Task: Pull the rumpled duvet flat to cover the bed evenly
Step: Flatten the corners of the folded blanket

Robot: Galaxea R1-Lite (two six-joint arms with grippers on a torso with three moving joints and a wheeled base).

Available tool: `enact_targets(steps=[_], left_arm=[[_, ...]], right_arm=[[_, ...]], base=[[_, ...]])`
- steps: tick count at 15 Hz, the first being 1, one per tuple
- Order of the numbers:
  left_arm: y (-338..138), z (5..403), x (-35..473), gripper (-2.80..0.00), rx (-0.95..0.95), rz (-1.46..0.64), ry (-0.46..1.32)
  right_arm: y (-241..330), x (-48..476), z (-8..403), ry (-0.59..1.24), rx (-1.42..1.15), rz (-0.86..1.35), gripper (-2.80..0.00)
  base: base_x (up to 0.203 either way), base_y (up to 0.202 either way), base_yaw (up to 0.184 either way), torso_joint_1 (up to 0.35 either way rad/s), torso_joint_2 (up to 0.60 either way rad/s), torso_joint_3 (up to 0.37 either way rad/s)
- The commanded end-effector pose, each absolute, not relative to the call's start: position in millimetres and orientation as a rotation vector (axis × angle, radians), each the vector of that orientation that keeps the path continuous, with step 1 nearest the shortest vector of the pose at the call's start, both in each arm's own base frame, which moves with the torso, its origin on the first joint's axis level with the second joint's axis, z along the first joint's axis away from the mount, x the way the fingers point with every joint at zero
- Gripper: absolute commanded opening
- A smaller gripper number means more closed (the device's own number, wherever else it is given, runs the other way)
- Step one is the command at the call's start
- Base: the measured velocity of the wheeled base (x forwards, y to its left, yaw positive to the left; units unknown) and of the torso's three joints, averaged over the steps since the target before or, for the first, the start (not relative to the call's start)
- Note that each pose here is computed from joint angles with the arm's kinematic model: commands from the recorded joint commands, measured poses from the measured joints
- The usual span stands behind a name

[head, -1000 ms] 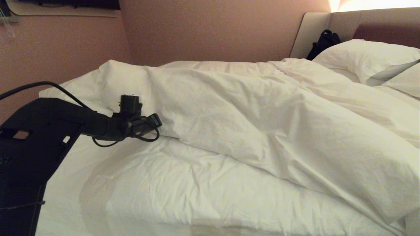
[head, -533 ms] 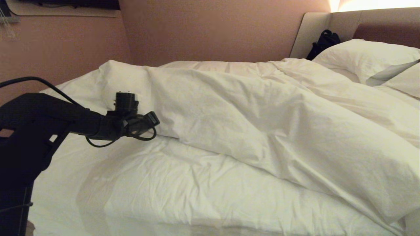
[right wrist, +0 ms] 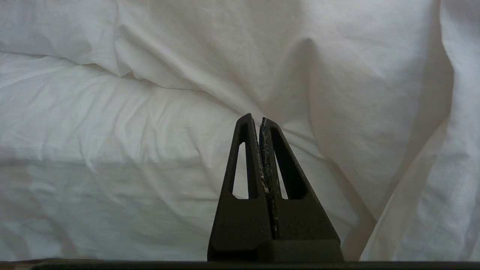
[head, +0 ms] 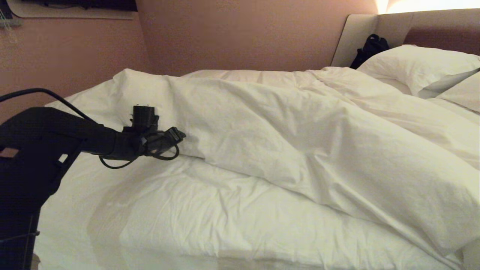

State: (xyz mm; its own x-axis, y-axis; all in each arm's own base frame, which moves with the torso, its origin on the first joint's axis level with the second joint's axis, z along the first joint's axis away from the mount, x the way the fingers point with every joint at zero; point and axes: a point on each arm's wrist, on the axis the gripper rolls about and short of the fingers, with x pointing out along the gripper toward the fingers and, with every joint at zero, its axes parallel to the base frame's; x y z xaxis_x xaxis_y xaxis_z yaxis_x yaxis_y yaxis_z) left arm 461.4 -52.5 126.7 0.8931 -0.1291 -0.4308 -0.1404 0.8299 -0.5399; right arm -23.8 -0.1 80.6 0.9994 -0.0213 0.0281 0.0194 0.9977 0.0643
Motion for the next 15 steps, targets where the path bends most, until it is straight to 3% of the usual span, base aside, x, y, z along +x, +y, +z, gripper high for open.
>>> enact_targets(steps=[1,10,15], left_arm=[[-52.4,116.9,463.8,0.0,-0.654,0.033,0.493],[-59.1,78.6,494.4,0.0,-0.683,0.046,0.508],[-61.8,91.6,510.9,0.0,-0.712,0.016,0.437]], right_arm=[[-0.1,-23.8,80.6,-0.03,0.064,-0.021,-2.8],[-0.1,-23.8,80.6,-0.03,0.064,-0.021,-2.8],[-0.1,-23.8,80.6,-0.03,0.064,-0.021,-2.8]], base=[[0.0,0.0,0.0,0.0,0.0,0.0],[0.0,0.0,0.0,0.0,0.0,0.0],[0.0,0.0,0.0,0.0,0.0,0.0]])
